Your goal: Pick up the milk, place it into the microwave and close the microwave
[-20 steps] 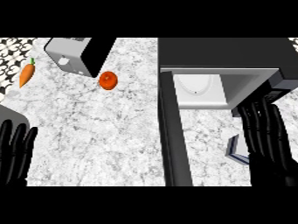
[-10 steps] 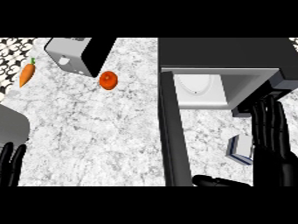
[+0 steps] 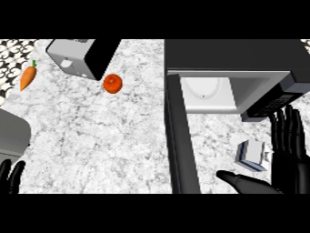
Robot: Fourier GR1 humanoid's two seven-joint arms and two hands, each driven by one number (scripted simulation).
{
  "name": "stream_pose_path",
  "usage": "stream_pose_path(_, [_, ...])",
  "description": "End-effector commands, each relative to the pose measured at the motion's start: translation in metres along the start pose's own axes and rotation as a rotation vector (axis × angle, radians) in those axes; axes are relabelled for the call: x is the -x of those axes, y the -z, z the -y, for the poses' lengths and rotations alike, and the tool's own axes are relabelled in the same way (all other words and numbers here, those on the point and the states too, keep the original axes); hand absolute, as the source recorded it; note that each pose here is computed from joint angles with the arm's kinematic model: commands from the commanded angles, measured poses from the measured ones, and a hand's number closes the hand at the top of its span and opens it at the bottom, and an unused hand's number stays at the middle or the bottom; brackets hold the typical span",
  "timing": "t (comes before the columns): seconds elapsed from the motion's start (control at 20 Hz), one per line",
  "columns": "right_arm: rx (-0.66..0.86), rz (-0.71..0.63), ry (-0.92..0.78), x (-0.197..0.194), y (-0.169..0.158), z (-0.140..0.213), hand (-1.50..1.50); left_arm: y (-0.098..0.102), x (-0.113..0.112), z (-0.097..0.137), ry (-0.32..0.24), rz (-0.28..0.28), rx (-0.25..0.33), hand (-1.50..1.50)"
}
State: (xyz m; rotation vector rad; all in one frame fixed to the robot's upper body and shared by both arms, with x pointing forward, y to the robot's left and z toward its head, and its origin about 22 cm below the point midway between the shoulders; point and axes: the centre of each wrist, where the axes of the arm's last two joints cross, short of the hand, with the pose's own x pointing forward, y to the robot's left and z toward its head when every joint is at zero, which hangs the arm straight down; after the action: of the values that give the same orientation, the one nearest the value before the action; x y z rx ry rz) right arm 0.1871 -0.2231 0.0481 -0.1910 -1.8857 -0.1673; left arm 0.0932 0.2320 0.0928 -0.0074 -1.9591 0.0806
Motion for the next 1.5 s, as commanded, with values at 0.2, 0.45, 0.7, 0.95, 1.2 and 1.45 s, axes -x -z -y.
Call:
stream_pose_path(0.2, [0.088, -0.070, -0.022, 0.036, -0.016, 0.036, -1.50, -0.015, -0.008, -0.006, 0.002, -0.007, 0.001, -1.50])
stream_pose_path(0.45, [0.123, -0.050, -0.042, 0.063, -0.017, 0.051, -1.50, -0.017, 0.014, -0.004, 0.013, 0.004, 0.010, -1.50])
stream_pose_path(0.7, [0.102, -0.079, -0.052, 0.096, -0.033, 0.085, -1.50, -0.027, -0.002, -0.005, -0.007, -0.009, 0.009, -1.50])
stream_pose_path(0.95, [0.057, -0.095, -0.075, 0.112, -0.052, 0.084, -1.50, -0.020, -0.008, -0.009, -0.012, 0.011, 0.006, -1.50])
stream_pose_path(1.2, [0.014, -0.064, -0.096, 0.125, -0.043, 0.080, -1.50, -0.025, -0.001, -0.007, 0.005, 0.007, 0.023, -1.50])
stream_pose_path(1.45, [0.028, -0.070, -0.091, 0.142, -0.030, 0.091, -1.50, -0.025, 0.000, -0.007, -0.012, 0.004, 0.012, -1.50])
